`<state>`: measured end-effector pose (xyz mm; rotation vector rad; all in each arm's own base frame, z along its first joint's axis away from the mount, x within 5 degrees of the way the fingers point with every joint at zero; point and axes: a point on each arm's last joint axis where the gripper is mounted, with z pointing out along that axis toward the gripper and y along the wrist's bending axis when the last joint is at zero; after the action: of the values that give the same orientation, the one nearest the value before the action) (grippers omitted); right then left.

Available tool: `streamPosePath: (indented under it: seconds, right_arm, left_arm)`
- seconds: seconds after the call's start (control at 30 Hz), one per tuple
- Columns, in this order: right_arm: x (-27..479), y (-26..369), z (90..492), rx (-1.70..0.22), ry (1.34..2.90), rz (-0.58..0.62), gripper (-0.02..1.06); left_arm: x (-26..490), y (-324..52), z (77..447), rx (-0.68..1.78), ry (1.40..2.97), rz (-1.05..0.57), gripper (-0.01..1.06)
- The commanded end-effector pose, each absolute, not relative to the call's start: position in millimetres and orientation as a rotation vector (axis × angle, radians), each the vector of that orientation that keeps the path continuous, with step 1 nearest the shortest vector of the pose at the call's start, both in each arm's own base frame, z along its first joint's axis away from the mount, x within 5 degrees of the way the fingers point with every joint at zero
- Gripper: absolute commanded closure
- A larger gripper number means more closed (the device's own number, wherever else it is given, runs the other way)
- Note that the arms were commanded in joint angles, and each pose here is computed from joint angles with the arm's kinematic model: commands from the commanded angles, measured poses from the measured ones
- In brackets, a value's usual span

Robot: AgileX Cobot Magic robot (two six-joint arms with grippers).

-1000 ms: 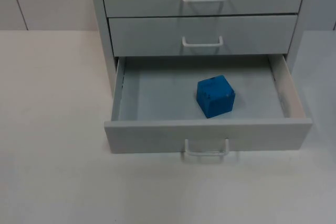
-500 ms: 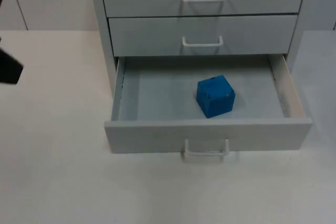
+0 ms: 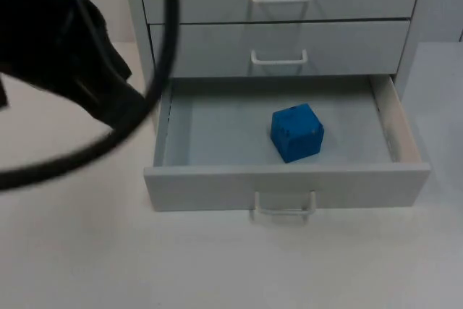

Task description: Open the drawer with the left hand, place the block into the drawer with the right hand, then close the drawer with the left hand.

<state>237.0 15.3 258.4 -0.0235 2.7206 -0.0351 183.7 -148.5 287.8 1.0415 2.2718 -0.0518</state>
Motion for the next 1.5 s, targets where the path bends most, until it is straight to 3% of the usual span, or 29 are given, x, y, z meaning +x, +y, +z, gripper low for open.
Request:
streamPosePath:
  seconds: [0.0,0.3,0.6,0.9,1.23,1.47]
  right_arm:
    - [235.0,14.5,259.7,-0.029,2.714,-0.035,0.36]
    - [233.8,14.4,257.3,-0.029,2.723,-0.035,0.36]
    - [234.3,14.5,257.5,-0.029,2.715,-0.034,0.36]
    - [235.1,14.6,257.8,-0.030,2.707,-0.033,0.36]
    - [235.0,15.1,257.8,-0.024,2.708,-0.025,0.36]
    - [235.0,15.1,257.8,-0.024,2.708,-0.025,0.36]
  left_arm:
    - [184.1,-167.7,280.8,1.099,2.208,0.049,1.05]
    - [177.8,-236.1,215.2,1.475,1.991,0.377,1.05]
    - [185.5,-261.1,150.1,1.686,1.883,0.537,1.05]
    - [187.8,-271.9,109.1,1.820,1.813,0.526,1.05]
    - [197.6,-280.6,91.6,1.800,1.648,0.581,1.05]
    - [205.5,-279.4,81.5,1.710,1.657,0.619,1.05]
